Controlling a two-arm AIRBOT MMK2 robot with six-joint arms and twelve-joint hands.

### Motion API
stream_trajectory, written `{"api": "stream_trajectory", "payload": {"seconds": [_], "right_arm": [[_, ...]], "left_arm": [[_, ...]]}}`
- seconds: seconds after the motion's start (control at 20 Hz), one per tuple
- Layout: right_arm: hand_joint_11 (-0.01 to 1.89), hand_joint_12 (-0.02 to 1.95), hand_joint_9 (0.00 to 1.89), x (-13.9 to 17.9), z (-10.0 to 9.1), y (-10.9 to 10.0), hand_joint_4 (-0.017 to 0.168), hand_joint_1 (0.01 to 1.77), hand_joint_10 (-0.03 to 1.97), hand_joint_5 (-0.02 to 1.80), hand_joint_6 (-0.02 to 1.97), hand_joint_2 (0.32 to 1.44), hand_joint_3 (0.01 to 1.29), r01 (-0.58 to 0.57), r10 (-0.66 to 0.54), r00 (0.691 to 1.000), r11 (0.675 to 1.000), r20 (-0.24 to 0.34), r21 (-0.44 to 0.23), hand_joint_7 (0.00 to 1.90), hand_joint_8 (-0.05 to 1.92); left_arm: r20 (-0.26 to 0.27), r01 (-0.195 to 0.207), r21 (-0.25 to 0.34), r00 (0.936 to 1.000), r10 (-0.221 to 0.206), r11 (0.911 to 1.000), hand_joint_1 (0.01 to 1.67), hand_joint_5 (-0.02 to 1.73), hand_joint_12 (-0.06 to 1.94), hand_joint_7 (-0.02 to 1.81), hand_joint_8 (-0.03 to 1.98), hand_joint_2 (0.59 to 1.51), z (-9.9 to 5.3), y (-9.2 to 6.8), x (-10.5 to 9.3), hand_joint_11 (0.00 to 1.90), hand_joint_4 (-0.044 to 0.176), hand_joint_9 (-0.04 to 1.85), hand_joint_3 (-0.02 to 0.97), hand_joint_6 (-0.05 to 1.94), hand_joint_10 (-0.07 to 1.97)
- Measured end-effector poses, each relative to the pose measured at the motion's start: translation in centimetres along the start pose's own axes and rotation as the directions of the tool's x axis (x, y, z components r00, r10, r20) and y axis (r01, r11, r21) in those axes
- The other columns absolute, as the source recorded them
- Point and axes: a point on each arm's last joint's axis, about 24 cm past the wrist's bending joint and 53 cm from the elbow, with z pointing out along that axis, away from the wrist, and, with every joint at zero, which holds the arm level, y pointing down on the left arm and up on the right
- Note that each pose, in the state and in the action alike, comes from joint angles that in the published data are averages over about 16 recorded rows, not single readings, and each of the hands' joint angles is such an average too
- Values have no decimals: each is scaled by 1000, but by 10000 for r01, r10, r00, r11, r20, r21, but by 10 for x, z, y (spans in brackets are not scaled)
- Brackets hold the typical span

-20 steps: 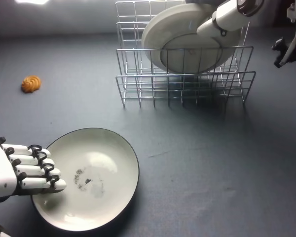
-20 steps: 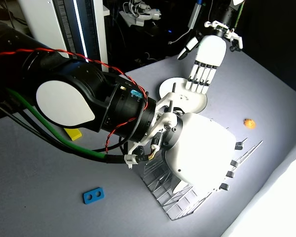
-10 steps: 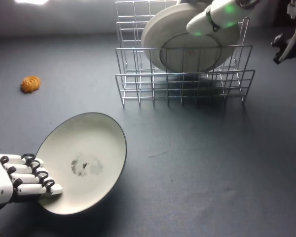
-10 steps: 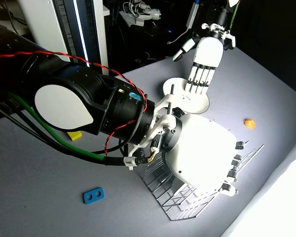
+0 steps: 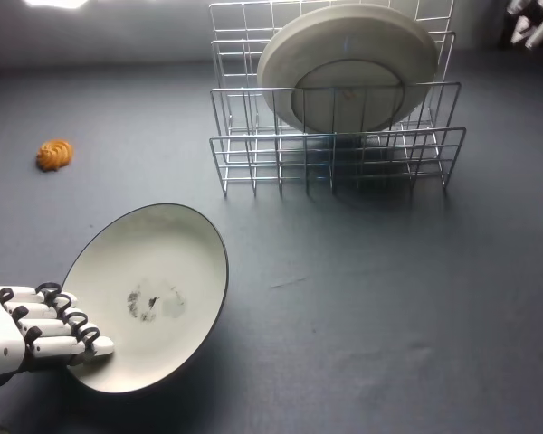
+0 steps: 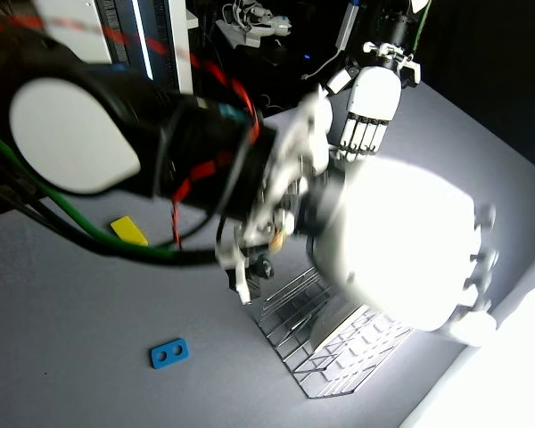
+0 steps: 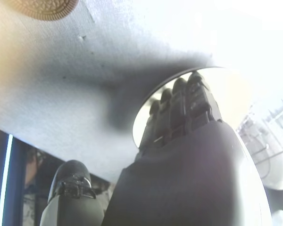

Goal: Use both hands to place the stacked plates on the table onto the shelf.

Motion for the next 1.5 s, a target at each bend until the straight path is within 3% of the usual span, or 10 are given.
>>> {"api": "stream_trajectory", "payload": {"seconds": [0.15, 0.4, 0.65, 0.8, 1.1, 1.5], "right_arm": [[197, 1064, 449, 16, -6, 28, 1, 895, 218, 516, 45, 1080, 12, 1438, -1456, 9892, 9865, -178, -786, 555, 49], [80, 786, 235, 65, -20, 63, 4, 977, 98, 294, 42, 980, 12, 3555, -3714, 9273, 9128, -470, -2009, 298, 20], [13, 390, 58, 122, -36, 72, 10, 1071, 23, 103, 42, 875, 12, 4895, -5298, 8436, 8258, -878, -2801, 78, 15], [14, 257, 20, 152, -44, 71, 10, 1112, 11, 44, 42, 831, 12, 5267, -5820, 8052, 7900, -1136, -3138, 27, 15], [17, 102, 12, 191, -54, 64, 13, 1119, 10, 26, 41, 795, 12, 5341, -6098, 7751, 7723, -1654, -3440, 19, 16], [25, 131, 12, 208, -57, 59, 10, 1104, 10, 38, 42, 795, 12, 5282, -6111, 7677, 7738, -1929, -3496, 22, 16]], "left_arm": [[32, 24, -47, 10000, -24, 10000, 20, 27, -22, 32, -2, 1076, 1, 0, -1, 16, -3, 23, -1, 1, 6], [125, 49, -69, 9999, -48, 10000, 20, 27, -21, 30, -2, 1075, 3, -2, -4, 16, -3, 21, -1, 3, 6], [221, 38, -52, 9997, -37, 10000, 20, 31, -21, 32, -2, 1069, 5, -5, -7, 16, -3, 21, -1, 6, 6], [227, 16, -55, 9997, -15, 10000, 20, 32, -21, 32, -2, 1069, 6, -6, -7, 16, -3, 23, -1, 8, 6], [128, 44, -131, 9999, -43, 9999, 20, 23, -21, 23, -5, 1069, 7, -4, -3, 15, -3, 22, -1, -3, 6], [-49, 527, -469, 9986, -529, 9975, 19, 2, -21, 2, -10, 1073, 3, 7, 6, 14, -4, 16, -1, -19, 7]]}}
